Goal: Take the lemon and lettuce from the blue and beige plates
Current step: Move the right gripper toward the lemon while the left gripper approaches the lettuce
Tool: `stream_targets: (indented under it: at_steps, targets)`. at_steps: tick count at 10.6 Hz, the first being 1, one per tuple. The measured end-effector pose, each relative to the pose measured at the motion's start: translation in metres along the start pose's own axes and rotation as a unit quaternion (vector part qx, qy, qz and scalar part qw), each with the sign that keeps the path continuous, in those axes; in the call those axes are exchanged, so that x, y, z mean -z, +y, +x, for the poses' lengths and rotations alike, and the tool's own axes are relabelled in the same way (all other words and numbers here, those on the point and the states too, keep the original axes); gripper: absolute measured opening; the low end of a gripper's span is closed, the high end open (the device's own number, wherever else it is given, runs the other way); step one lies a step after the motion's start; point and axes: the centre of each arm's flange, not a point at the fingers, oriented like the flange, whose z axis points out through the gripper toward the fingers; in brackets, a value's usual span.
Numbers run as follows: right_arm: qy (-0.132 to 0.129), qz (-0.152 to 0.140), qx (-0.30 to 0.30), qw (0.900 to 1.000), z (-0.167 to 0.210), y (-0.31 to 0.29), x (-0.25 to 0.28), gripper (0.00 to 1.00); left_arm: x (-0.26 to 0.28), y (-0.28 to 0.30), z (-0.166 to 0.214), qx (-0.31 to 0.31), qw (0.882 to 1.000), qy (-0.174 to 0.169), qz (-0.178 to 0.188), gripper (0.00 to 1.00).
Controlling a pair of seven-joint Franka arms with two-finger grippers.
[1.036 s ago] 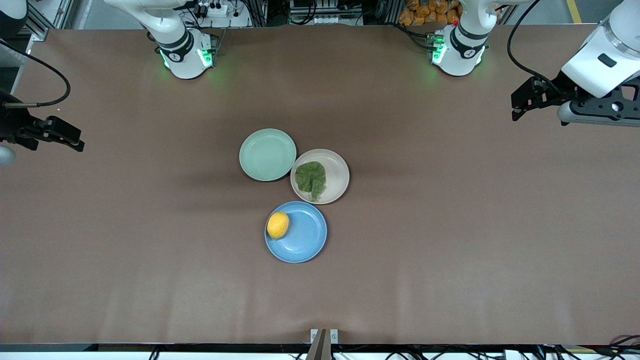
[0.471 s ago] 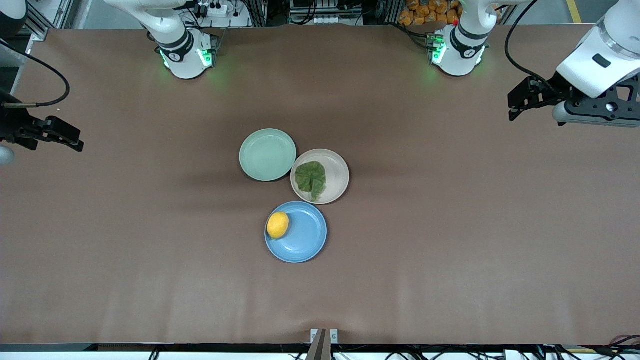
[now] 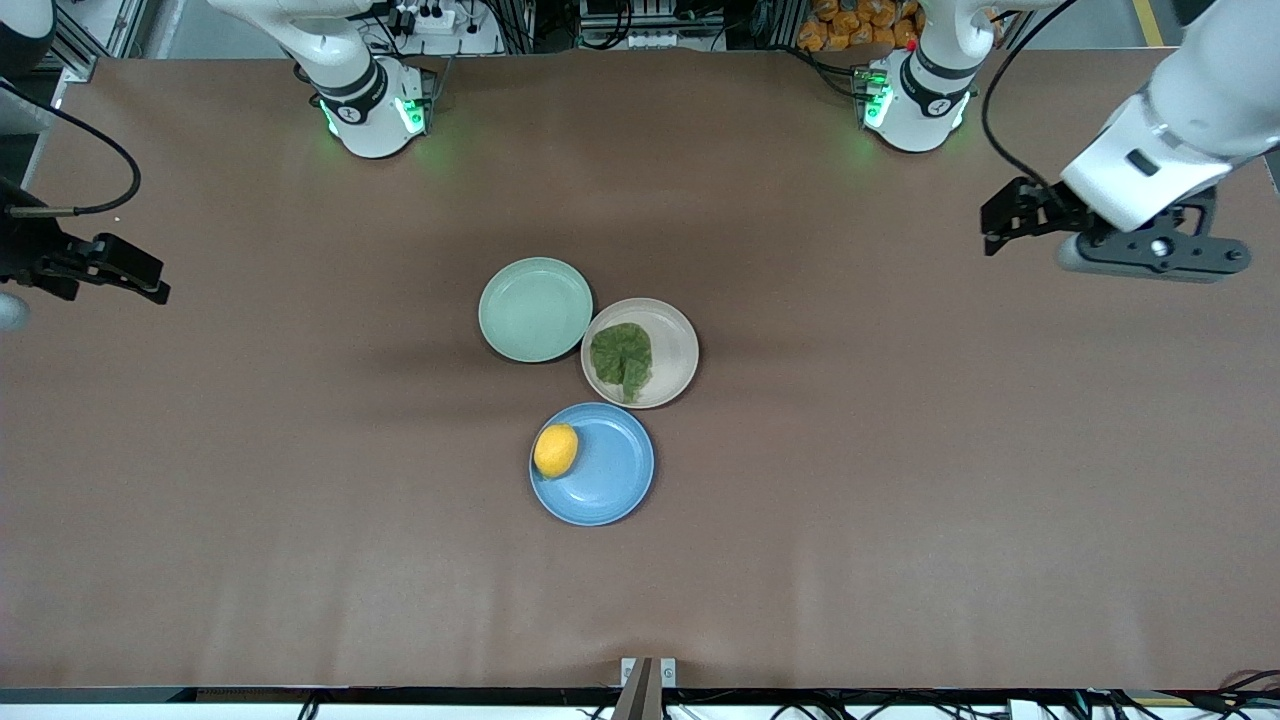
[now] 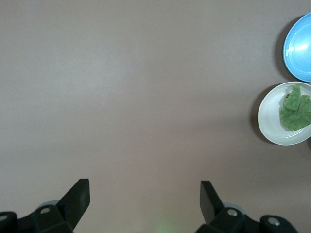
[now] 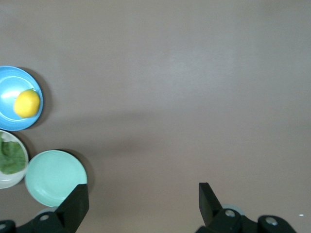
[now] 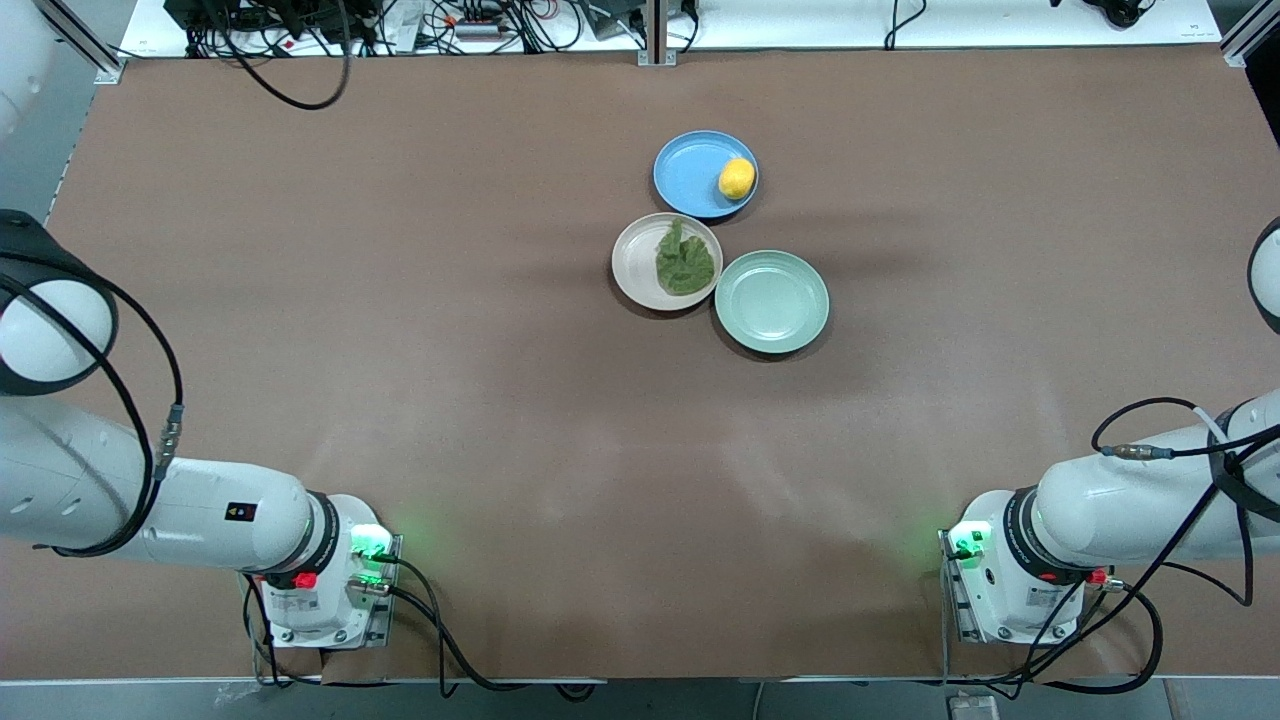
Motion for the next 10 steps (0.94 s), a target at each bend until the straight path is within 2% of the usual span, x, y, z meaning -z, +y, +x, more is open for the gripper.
stream_targets:
  at_steps: [3, 5, 7, 10]
  targets:
    - [-0.004, 0.013, -0.018, 1.0, 0.002, -0.029, -0.009, 1.0, -0.032, 0.063, 0.006, 0.033, 0.999, -0.019, 0.003, 1.0]
    - [-0.013, 0.015, -0.027, 0.999, 0.003, -0.072, -0.026, 1.0, -0.06, 0.103, 0.012, 0.058, 0.998, -0.027, 0.005, 1.0]
    - [-0.013, 0.015, -0.045, 0.999, 0.009, -0.123, -0.056, 1.0, -0.089, 0.139, 0.019, 0.09, 0.995, -0.031, 0.006, 1.0]
    - [-0.001, 0.03, -0.053, 0.998, 0.029, -0.183, -0.117, 1.0, -0.145, 0.197, 0.027, 0.146, 0.989, -0.031, 0.003, 1.0]
